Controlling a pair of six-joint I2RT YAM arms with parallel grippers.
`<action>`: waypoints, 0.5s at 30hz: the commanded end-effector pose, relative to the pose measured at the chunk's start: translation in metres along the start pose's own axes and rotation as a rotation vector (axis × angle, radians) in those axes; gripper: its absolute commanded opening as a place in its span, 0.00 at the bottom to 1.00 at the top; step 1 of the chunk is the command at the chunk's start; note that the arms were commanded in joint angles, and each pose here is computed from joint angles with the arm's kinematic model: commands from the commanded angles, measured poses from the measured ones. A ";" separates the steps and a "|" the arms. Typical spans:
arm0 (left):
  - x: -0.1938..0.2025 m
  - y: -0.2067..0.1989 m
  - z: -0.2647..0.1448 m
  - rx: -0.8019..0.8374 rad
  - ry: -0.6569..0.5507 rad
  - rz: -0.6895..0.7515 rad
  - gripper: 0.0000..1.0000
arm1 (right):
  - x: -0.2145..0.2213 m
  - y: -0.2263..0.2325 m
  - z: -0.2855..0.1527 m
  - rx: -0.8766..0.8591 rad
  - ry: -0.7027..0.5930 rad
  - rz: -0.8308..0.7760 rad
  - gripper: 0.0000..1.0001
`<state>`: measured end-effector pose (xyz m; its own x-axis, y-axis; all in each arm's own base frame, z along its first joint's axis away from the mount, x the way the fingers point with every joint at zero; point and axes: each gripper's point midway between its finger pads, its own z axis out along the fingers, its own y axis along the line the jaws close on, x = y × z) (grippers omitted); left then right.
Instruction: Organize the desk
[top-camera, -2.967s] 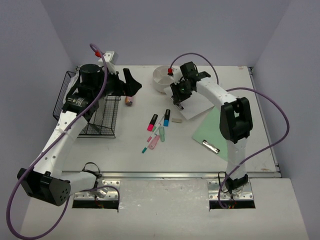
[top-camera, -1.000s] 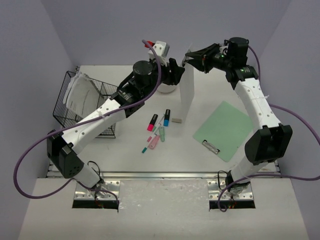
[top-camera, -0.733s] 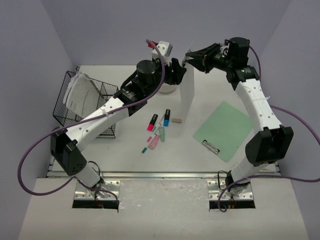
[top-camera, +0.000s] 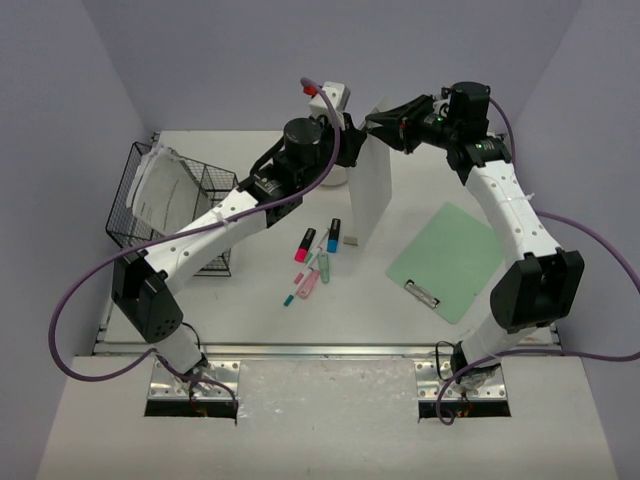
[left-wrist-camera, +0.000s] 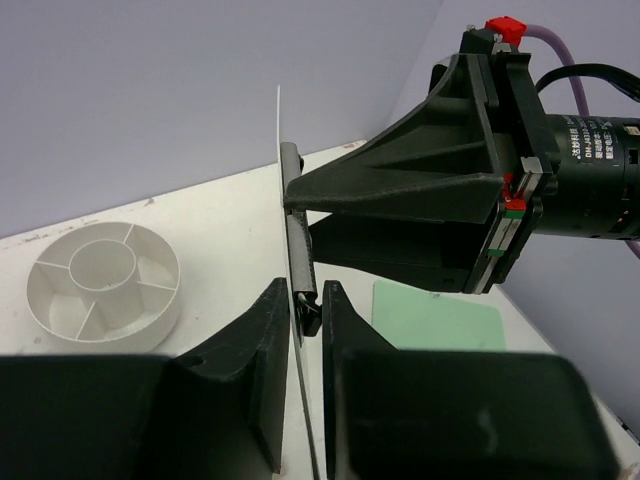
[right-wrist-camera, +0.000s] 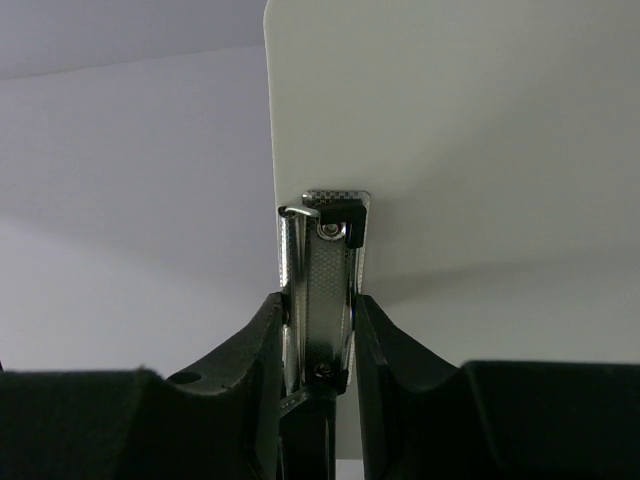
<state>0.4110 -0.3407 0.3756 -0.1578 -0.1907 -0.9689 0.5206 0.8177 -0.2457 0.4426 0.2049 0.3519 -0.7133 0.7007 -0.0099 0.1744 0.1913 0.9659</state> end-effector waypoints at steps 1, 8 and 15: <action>-0.030 -0.010 -0.001 0.019 -0.077 -0.018 0.01 | 0.016 0.039 -0.019 -0.110 0.018 -0.064 0.00; -0.038 -0.016 -0.012 0.075 -0.078 -0.007 0.00 | 0.020 0.036 -0.018 -0.109 0.025 -0.071 0.00; -0.039 -0.027 -0.045 0.202 -0.073 0.023 0.00 | 0.025 0.035 -0.017 -0.121 0.035 -0.091 0.00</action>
<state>0.4036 -0.3360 0.3727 -0.1740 -0.1766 -0.9688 0.5567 0.7939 -0.2447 0.4363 0.2077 0.3505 -0.7253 0.6884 -0.0113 0.1650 0.1897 0.9679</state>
